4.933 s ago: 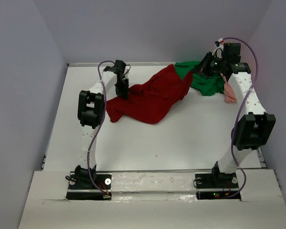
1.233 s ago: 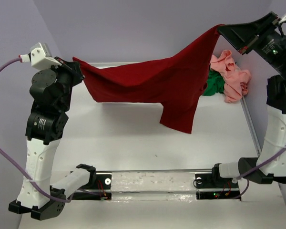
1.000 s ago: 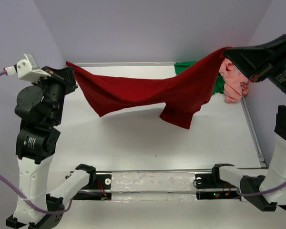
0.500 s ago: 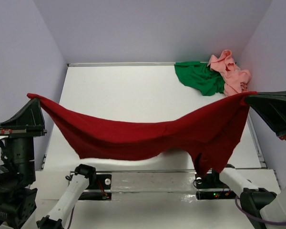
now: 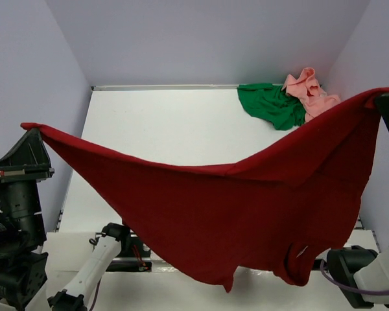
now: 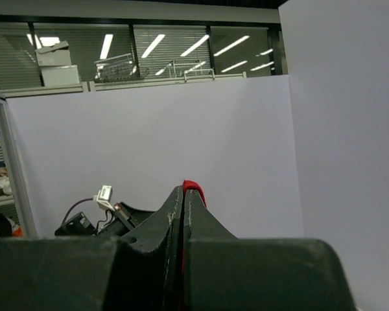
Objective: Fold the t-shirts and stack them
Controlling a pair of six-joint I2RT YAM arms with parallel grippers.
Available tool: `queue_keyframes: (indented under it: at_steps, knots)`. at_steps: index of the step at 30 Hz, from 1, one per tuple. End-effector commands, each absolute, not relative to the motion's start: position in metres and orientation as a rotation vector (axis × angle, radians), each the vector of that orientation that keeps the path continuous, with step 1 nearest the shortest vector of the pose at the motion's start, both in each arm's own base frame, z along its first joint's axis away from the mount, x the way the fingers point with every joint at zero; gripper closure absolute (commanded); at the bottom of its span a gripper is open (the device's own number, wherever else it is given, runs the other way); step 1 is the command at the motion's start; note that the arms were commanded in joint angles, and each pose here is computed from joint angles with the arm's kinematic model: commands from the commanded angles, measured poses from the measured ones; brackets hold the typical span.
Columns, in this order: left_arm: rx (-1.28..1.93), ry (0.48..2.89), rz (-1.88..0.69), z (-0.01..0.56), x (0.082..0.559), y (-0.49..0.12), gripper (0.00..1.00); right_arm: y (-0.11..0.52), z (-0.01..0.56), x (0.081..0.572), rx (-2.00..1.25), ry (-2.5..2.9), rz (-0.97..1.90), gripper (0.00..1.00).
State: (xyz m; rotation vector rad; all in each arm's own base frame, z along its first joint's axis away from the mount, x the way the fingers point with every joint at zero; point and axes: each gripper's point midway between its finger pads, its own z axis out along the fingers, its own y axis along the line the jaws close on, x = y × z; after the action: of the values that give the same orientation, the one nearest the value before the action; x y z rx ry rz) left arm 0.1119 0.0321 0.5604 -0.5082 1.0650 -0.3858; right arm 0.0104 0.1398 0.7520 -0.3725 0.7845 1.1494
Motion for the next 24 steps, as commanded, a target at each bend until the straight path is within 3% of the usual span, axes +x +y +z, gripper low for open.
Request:
queue_keyframes:
  at_steps: [1,5,10,16,24]
  knots:
    - [-0.557,0.989,-0.354,0.591,0.127,0.040,1.00,0.129,0.780,0.018,-0.343,0.658,1.125,1.00]
    - [-0.534,1.065,-0.353,0.572,0.149,0.028,1.00,0.129,0.757,0.060,-0.288,0.762,1.125,1.00]
    - [-0.507,1.243,-0.389,0.521,0.182,0.004,1.00,0.137,0.659,0.131,-0.172,1.046,1.226,1.00]
    - [-0.478,1.440,-0.449,0.457,0.203,-0.023,1.00,0.142,0.531,0.169,-0.035,1.316,1.289,1.00]
    - [-0.464,1.633,-0.434,0.374,0.249,-0.046,1.00,0.141,0.445,0.235,0.020,1.500,1.241,1.00]
